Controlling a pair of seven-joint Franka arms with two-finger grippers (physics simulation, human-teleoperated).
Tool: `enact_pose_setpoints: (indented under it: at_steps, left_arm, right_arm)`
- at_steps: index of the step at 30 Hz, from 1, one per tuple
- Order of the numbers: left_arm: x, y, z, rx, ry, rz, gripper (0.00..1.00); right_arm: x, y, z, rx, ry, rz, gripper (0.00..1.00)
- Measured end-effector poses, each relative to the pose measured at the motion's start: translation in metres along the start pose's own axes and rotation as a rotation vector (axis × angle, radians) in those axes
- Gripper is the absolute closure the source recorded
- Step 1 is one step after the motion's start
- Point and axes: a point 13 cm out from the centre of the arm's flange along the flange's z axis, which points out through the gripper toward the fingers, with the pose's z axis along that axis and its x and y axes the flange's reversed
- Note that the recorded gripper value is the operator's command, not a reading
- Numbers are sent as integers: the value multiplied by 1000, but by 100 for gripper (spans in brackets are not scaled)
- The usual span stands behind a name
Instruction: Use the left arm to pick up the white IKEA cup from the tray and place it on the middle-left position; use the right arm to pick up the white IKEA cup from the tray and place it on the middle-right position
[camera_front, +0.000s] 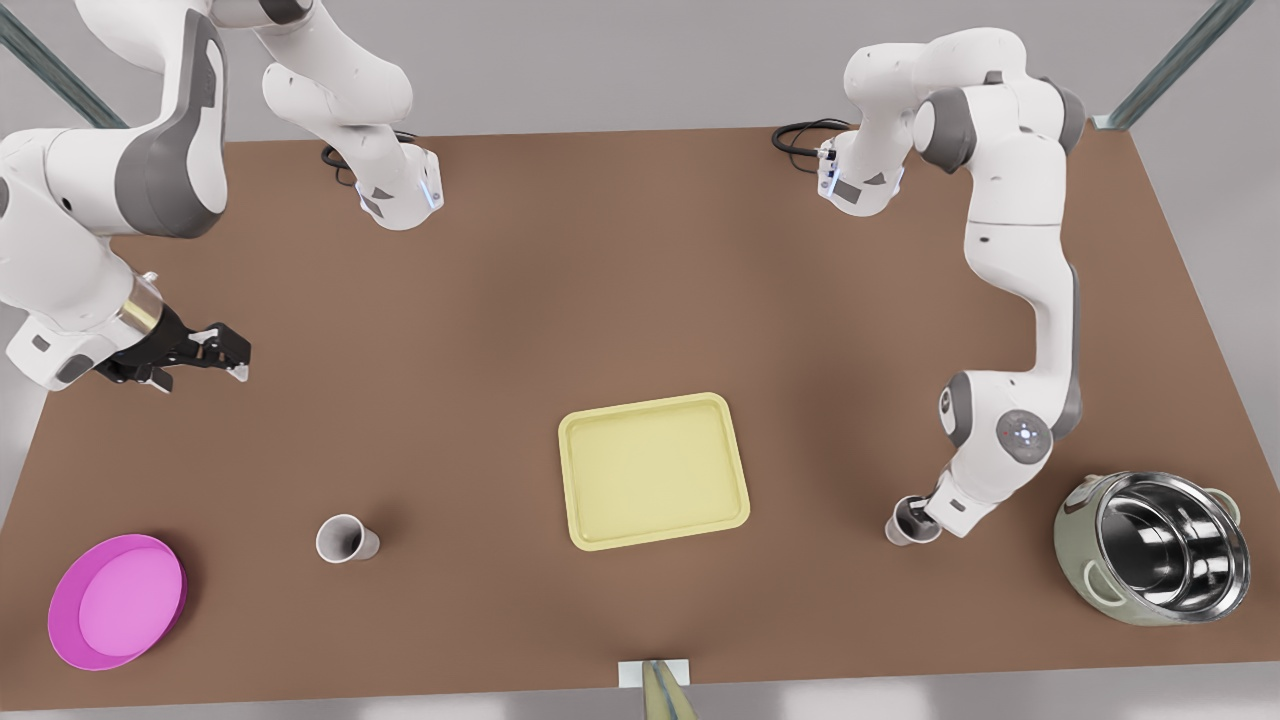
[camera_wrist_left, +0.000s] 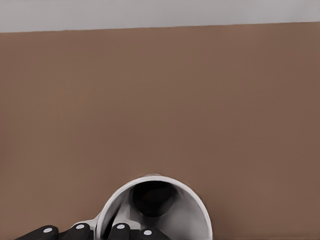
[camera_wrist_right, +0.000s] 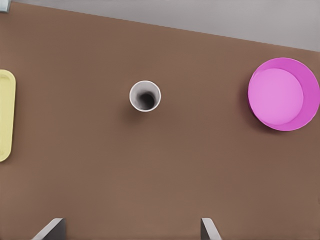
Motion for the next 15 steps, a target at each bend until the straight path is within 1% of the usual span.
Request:
enact_pose_setpoints:
  at_steps: [1, 2, 3, 7, 9, 11, 13, 14, 15]
  left_arm:
    - [0, 0, 1, 1, 0, 7, 84]
    - [0, -1, 2, 4, 0, 13, 22]
    - [0, -2, 2, 12, 0, 22, 0]
    - [-3, -7, -2, 56, -10, 79, 0]
    - [-10, -6, -21, 54, -20, 114, 0]
    - [-35, -6, -91, 48, -62, 141, 0]
    - [-55, -16, -209, 70, -108, 131, 0]
    - [-47, -19, -267, 85, -110, 119, 0]
    - [-21, -25, -307, 92, -81, 118, 0]
  right_arm:
    - [0, 1, 0, 0, 0, 1, 0]
    - [0, 2, 0, 0, -1, 2, 0]
    - [-1, 3, 0, 0, 0, 4, 0]
    - [0, 2, 0, 0, -1, 17, 0]
    - [0, 1, 0, 0, -1, 22, 0]
    - [0, 1, 0, 0, -1, 26, 0]
    - [0, 1, 0, 0, -1, 29, 0]
    - [0, 1, 0, -1, -1, 31, 0]
    - [0, 1, 0, -1, -1, 33, 0]
